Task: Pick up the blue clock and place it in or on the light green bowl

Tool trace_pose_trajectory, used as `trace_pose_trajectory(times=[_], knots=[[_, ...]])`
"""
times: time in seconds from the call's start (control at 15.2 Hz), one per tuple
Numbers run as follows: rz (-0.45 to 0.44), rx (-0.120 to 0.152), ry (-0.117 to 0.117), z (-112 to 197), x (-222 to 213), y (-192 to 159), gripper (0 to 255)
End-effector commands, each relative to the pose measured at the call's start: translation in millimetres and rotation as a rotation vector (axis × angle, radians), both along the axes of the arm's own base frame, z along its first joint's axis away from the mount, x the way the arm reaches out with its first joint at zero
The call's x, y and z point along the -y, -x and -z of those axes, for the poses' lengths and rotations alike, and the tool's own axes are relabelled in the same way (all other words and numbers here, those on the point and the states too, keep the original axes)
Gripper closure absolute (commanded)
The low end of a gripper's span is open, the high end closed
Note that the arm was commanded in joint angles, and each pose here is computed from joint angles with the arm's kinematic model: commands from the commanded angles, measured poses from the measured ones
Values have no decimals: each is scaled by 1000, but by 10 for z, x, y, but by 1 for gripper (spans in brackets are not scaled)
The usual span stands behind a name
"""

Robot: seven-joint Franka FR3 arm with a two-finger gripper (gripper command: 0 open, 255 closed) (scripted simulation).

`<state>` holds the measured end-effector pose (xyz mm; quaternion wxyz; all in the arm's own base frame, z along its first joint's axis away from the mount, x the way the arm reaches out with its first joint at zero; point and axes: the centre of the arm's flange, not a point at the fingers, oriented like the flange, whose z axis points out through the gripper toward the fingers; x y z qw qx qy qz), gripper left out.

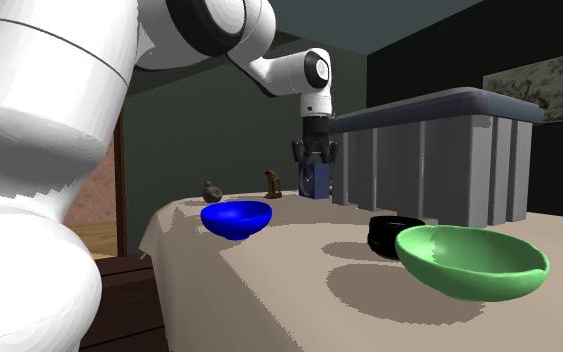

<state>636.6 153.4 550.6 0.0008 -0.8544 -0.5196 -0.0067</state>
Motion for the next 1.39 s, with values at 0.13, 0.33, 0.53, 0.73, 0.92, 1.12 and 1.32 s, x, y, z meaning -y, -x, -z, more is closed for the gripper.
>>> trace_pose_trajectory(times=[0.13, 0.33, 0.53, 0.73, 0.92, 1.12, 1.32], knots=[[0, 0, 0, -208, 4, 0, 255], [0, 0, 0, -367, 4, 0, 255], [0, 0, 0, -525, 4, 0, 255], [0, 0, 0, -665, 4, 0, 255], [0, 0, 0, -684, 368, 155, 255], [0, 0, 0, -702, 732, 310, 255], [0, 0, 0, -720, 1096, 465, 255]])
